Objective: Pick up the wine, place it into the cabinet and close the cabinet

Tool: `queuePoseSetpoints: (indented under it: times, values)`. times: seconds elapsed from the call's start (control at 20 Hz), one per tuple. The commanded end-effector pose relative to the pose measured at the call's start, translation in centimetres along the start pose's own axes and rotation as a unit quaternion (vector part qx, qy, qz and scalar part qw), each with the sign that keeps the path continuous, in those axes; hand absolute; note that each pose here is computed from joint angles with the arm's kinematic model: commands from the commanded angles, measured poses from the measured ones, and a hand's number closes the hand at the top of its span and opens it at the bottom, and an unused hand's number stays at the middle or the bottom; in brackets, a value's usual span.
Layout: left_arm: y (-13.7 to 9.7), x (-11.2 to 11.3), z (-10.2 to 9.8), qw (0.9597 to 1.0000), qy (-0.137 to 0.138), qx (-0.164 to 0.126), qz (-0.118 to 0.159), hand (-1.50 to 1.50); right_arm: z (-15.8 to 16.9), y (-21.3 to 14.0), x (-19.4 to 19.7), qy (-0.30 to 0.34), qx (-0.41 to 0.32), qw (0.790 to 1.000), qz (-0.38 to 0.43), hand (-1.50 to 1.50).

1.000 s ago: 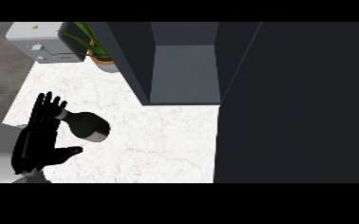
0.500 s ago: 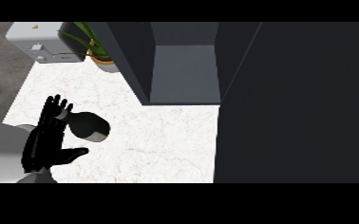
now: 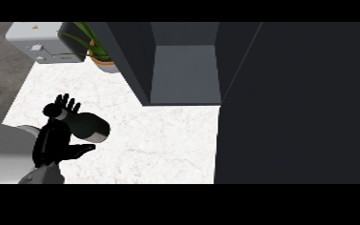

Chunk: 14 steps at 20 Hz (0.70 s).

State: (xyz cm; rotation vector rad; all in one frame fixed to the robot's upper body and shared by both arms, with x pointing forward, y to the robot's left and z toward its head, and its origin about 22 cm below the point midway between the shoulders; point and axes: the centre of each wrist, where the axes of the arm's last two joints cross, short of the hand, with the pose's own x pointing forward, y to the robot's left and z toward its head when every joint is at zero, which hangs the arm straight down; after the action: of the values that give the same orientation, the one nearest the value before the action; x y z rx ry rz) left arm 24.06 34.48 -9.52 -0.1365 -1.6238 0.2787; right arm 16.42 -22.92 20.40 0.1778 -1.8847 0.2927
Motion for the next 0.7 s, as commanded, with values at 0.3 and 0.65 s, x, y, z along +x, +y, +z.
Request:
queuePoseSetpoints:
  times: [0.3,0.65]
  values:
    - [0.3,-1.3,1.3,0.9998,-0.007,-0.009,0.018,-1.50,3.6,0.4,0.4,-0.035,0.015,0.999,-0.017,-1.50]
    - [1.2,-1.4,-1.7,0.9976,-0.020,-0.031,0.058,1.50,2.6,0.7,2.9,-0.031,0.028,0.999,-0.024,-1.50]
